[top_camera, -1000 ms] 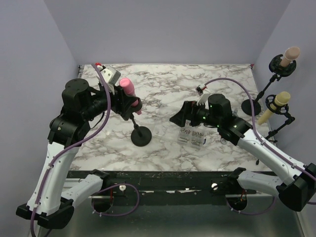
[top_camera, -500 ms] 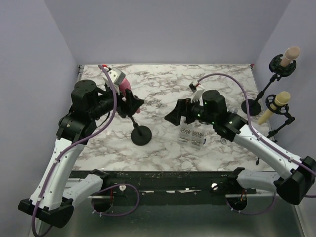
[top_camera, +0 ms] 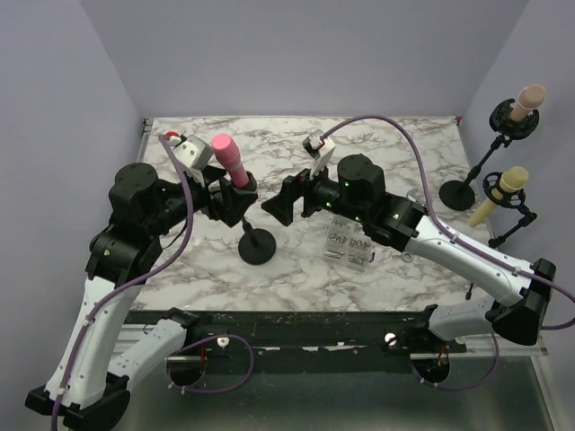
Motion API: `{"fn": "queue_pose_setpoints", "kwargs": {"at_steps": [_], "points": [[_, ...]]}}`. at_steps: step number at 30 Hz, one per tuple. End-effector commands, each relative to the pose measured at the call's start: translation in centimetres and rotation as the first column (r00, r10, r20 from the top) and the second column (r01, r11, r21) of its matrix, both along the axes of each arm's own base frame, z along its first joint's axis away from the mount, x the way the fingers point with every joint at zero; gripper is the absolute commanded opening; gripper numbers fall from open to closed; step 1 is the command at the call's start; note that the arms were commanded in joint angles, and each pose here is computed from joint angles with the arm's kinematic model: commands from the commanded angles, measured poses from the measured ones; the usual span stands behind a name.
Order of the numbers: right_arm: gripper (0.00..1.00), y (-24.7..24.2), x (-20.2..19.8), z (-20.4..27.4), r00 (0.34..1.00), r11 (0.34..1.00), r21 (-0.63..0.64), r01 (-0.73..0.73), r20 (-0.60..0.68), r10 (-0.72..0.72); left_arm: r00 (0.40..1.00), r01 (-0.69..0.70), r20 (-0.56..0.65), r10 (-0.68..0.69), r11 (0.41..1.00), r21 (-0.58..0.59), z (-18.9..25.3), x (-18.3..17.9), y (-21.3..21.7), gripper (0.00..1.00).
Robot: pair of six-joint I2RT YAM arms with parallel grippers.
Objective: Remove the microphone from the stand
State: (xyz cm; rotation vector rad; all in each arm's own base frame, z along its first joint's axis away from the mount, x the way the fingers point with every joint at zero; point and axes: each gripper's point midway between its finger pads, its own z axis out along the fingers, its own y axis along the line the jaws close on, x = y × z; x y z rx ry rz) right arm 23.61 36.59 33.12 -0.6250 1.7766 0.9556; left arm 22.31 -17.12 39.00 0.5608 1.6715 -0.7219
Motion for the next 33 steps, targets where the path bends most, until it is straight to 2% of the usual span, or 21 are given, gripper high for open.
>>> {"fn": "queue_pose_setpoints", "kwargs": {"at_steps": [1,6,11,14,18,23,24,26,28,29,33], "points": [[1.0,1.7,0.9,3.0,0.987,0.999,-0.013,0.047,0.154,-0.044,0.993,-0.096,0.066,0.095,0.995,0.01,0.9,-2.1,2.6,0.99],[1.0,2.8,1.8,5.0,0.968,0.993,-0.005,0.118,0.224,-0.114,0.961,-0.224,0.159,0.225,0.974,-0.023,-0.4,-3.8,5.8,0.99],[1.0,4.6,2.8,6.8,0.944,0.984,-0.015,0.177,0.286,-0.165,0.924,-0.335,0.155,0.351,0.935,-0.117,-1.5,-5.2,8.2,0.99],[1.0,5.2,3.9,7.9,0.915,0.964,-0.005,0.266,0.316,-0.251,0.899,-0.389,0.14,0.415,0.903,-0.182,-1.9,-5.8,9.4,0.99],[1.0,6.1,5.7,7.6,0.872,0.929,-0.005,0.37,0.346,-0.345,0.896,-0.393,0.135,0.423,0.896,-0.206,-2.3,-6.1,9.6,0.99],[0.99,8.0,7.7,6.6,0.848,0.903,-0.028,0.428,0.359,-0.391,0.896,-0.395,0.134,0.423,0.898,-0.192,-2.0,-6.1,9.6,0.99],[0.94,8.4,8.0,6.1,0.845,0.899,-0.038,0.436,0.362,-0.394,0.896,-0.395,0.134,0.422,0.899,-0.19,-1.9,-6.0,9.6,0.99],[0.68,9.0,8.2,6.0,0.846,0.898,-0.052,0.437,0.364,-0.39,0.896,-0.396,0.133,0.423,0.898,-0.19,-1.8,-6.0,9.6,0.99],[0.48,9.5,8.1,5.6,0.856,0.907,-0.063,0.417,0.362,-0.368,0.898,-0.394,0.129,0.42,0.9,-0.189,-1.9,-6.0,9.5,0.99],[0.42,9.8,7.8,5.6,0.866,0.917,-0.062,0.394,0.358,-0.348,0.898,-0.395,0.127,0.421,0.899,-0.189,-2.0,-5.9,9.5,0.99],[0.06,11.6,5.6,6.0,0.918,0.972,-0.038,0.23,0.339,-0.204,0.901,-0.397,0.112,0.419,0.9,-0.178,-2.5,-6.0,9.5,0.99]]}}
